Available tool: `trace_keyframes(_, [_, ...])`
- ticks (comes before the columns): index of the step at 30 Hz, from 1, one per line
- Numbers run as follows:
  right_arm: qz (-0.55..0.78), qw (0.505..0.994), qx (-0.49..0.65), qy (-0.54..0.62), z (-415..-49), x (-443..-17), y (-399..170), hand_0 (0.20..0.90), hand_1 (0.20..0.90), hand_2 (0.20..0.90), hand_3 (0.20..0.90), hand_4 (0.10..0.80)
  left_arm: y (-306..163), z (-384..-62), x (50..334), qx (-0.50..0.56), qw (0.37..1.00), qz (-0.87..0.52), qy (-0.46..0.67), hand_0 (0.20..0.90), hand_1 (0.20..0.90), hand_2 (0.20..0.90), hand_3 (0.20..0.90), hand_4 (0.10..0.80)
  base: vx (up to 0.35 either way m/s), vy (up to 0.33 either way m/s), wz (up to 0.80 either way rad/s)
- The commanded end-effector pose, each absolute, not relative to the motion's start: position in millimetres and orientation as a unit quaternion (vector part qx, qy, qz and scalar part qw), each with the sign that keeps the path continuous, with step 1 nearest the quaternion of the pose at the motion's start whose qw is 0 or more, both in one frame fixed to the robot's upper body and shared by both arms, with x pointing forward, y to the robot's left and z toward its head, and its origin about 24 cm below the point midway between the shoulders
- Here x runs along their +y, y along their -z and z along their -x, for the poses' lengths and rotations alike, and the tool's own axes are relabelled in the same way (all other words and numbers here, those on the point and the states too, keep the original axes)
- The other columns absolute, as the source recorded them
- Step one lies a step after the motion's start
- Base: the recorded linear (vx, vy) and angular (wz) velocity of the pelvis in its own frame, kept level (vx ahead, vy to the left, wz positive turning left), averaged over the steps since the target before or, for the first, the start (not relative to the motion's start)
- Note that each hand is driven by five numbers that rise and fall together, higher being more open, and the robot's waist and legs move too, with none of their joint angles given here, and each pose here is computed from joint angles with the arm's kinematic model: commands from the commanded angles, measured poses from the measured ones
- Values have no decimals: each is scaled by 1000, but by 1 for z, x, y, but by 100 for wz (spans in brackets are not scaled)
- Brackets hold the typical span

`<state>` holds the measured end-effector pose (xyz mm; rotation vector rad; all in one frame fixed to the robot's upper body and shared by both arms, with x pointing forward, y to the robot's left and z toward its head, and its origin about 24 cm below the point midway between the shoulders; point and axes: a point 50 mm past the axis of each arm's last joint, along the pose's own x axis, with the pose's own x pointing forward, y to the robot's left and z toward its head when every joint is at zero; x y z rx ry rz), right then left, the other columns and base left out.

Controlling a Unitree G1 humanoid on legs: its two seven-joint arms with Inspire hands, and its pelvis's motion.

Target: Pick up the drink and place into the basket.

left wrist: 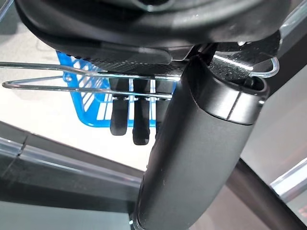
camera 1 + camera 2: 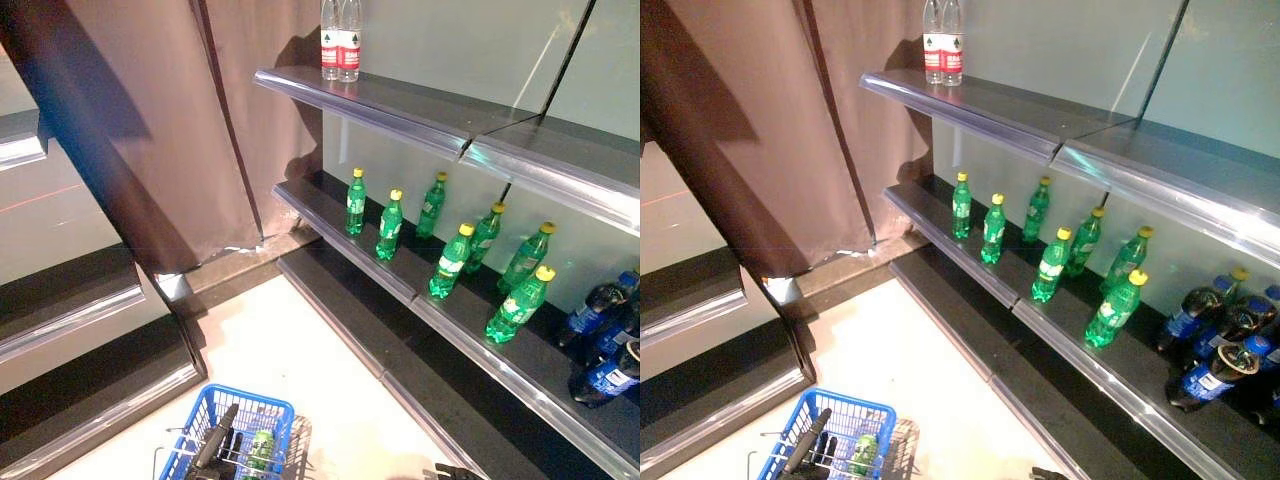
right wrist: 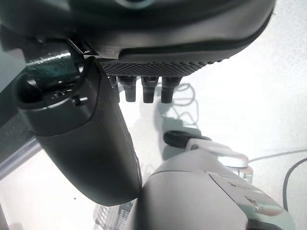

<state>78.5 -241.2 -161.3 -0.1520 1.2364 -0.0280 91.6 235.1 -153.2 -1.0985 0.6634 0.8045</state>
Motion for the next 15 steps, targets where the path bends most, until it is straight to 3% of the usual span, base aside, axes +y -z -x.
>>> trace_keyframes(1, [90,808,581,18,-82,-262,156,900,900,900,900,800,111,-169,259,154,809,502,-262,300,300,300,200,100,0,0,0])
trace_keyframes(15, [82,816,572,17,-86,-259,155,900,900,900,900,800,105,-172,263,128,816,496,-267,300,300,300,200,100,0,0,0])
